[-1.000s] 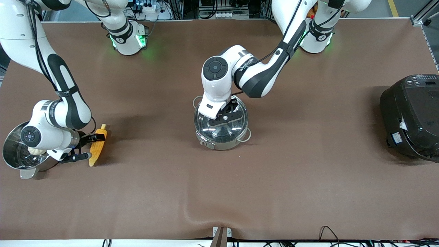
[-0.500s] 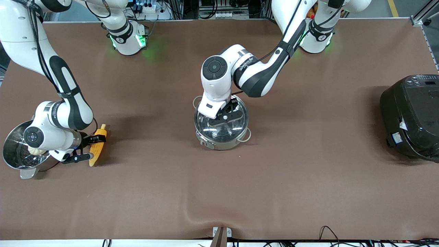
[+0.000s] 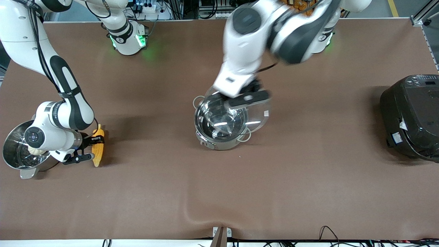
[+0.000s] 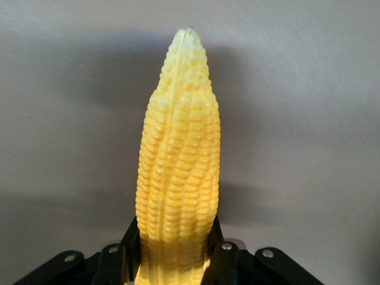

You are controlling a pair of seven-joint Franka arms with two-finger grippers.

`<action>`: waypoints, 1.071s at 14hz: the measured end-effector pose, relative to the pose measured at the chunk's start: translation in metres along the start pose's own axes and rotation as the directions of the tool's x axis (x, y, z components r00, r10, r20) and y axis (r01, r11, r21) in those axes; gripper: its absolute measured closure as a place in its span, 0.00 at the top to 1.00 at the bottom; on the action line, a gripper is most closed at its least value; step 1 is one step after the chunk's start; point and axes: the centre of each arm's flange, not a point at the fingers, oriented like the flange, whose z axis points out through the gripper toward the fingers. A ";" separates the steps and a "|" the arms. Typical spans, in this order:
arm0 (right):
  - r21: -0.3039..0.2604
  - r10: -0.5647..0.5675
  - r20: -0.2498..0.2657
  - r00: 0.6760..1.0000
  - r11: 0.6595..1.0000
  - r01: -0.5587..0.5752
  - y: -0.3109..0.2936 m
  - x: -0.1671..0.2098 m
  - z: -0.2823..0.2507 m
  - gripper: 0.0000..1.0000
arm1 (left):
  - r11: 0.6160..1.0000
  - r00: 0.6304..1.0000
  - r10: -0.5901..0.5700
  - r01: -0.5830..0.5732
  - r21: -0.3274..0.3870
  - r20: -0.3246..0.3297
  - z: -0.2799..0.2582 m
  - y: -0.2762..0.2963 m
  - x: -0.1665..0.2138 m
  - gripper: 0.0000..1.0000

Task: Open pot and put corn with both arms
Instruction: 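Lift the glass lid off the pot with the left gripper, then set the lid on the table while the right gripper carries the corn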

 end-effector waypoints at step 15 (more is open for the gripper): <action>0.013 -0.533 -0.174 0.828 0.839 0.543 -0.238 0.059 -0.137 0.37 | 0.999 0.999 0.045 -0.046 0.029 0.009 0.208 -0.308 0.026 0.50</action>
